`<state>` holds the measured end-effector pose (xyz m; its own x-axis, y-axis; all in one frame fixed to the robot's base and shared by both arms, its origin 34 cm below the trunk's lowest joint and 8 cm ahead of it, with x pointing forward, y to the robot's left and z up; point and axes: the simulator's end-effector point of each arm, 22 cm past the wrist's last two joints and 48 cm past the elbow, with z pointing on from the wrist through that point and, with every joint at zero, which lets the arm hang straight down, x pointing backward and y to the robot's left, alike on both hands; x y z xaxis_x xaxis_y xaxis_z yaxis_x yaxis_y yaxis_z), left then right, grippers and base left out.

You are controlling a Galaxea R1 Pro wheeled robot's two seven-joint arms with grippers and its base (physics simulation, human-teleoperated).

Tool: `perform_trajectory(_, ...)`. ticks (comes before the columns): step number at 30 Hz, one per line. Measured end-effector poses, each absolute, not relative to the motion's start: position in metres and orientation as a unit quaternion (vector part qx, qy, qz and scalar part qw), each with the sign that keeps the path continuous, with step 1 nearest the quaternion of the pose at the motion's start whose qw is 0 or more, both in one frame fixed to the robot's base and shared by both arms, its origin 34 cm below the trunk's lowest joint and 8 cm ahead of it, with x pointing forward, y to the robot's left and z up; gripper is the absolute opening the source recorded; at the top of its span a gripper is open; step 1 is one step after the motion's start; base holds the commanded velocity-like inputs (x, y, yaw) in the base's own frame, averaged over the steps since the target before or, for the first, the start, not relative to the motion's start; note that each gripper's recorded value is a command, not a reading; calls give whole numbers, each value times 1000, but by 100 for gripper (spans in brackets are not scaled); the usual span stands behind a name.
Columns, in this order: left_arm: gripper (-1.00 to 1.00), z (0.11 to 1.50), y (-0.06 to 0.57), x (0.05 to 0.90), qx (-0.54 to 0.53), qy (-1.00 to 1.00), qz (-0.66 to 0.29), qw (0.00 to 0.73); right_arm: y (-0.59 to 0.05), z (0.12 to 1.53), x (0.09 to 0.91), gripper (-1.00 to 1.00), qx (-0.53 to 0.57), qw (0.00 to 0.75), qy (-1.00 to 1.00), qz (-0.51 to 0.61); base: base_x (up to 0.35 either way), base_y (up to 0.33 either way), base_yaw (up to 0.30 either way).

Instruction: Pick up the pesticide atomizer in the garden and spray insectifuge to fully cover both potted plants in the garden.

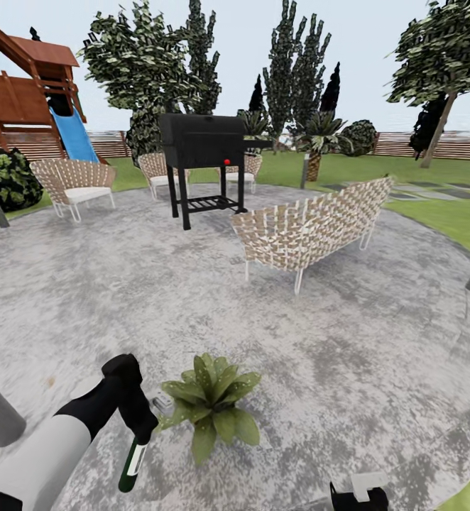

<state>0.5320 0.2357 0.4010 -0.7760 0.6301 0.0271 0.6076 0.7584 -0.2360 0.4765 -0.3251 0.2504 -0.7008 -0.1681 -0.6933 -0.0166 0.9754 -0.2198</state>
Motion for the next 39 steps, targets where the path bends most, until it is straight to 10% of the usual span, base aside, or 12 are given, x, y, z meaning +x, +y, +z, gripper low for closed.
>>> perform_trajectory(39, -100, 375, 252, 512, -318, -941, 85, 80, -327, 250, 475, 100, -52, 382, 917, -99, -39, -165, 162)
